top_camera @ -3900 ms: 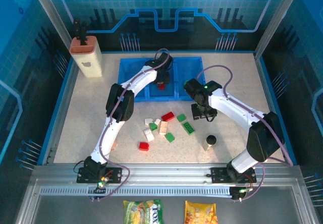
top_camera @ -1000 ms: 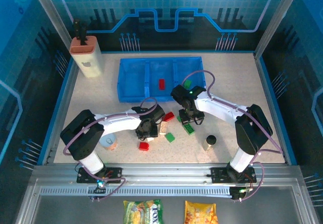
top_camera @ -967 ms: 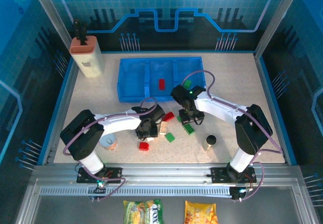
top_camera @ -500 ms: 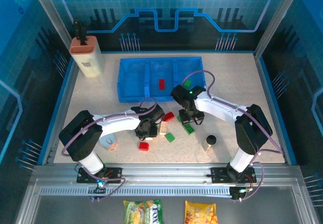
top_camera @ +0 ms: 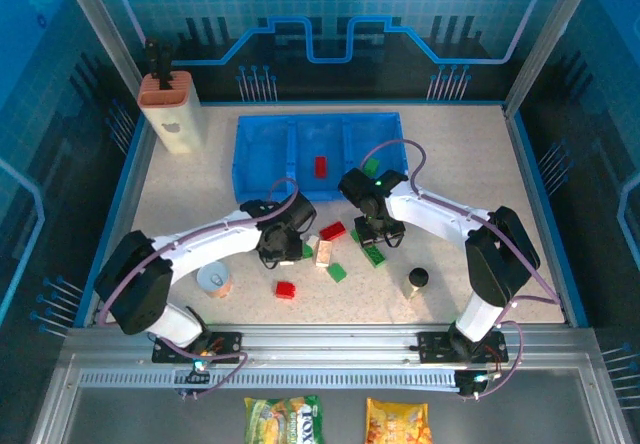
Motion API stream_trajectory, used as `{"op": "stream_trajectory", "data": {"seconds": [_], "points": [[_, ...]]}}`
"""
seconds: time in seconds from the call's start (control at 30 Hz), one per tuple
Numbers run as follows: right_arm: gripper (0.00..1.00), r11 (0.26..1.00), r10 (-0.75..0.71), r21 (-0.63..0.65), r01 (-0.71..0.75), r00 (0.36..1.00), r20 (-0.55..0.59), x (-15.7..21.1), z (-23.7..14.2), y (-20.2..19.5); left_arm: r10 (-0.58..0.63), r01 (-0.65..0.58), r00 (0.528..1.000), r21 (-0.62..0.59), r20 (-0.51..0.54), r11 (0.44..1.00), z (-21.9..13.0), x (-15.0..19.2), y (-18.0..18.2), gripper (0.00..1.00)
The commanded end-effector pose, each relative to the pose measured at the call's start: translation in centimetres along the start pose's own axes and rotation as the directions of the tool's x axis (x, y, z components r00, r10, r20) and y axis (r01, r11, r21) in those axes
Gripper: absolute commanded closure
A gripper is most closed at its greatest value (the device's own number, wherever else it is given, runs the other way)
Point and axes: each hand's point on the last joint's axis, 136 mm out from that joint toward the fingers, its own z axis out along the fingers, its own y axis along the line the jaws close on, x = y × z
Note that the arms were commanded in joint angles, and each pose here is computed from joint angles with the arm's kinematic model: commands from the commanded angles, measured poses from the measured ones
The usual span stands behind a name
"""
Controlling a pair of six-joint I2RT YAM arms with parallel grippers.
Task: Sort the legos into containers by color
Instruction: Pick up the lego from the middle-left of the table, then place the lego in the container.
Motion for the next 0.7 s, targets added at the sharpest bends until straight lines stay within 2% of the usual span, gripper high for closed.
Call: {"op": "stream_trajectory", "data": {"seconds": [0.0, 0.33, 0.67], "points": [[0.45, 1.0, -0.002, 0.014, 0.002, 1.0, -0.005, 0.2, -0.4, 0.2, 0.041, -0.041, 0.999, -0.004, 0.019, 0.999, -2.1, -1.4, 0.9, 0.65], [0.45, 1.0, 0.006, 0.024, -0.006, 1.0, 0.002, 0.1, -0.8, -0.2, 0.107, -0.106, 0.992, -0.009, 0.074, 0.994, -5.1, -7.5, 2.6, 0.65], [0.45, 0.999, 0.007, 0.035, -0.007, 1.0, 0.008, 0.3, -1.4, -0.6, 0.131, -0.13, 0.984, -0.023, 0.116, 0.991, -4.4, -15.7, 3.6, 0.66]]}}
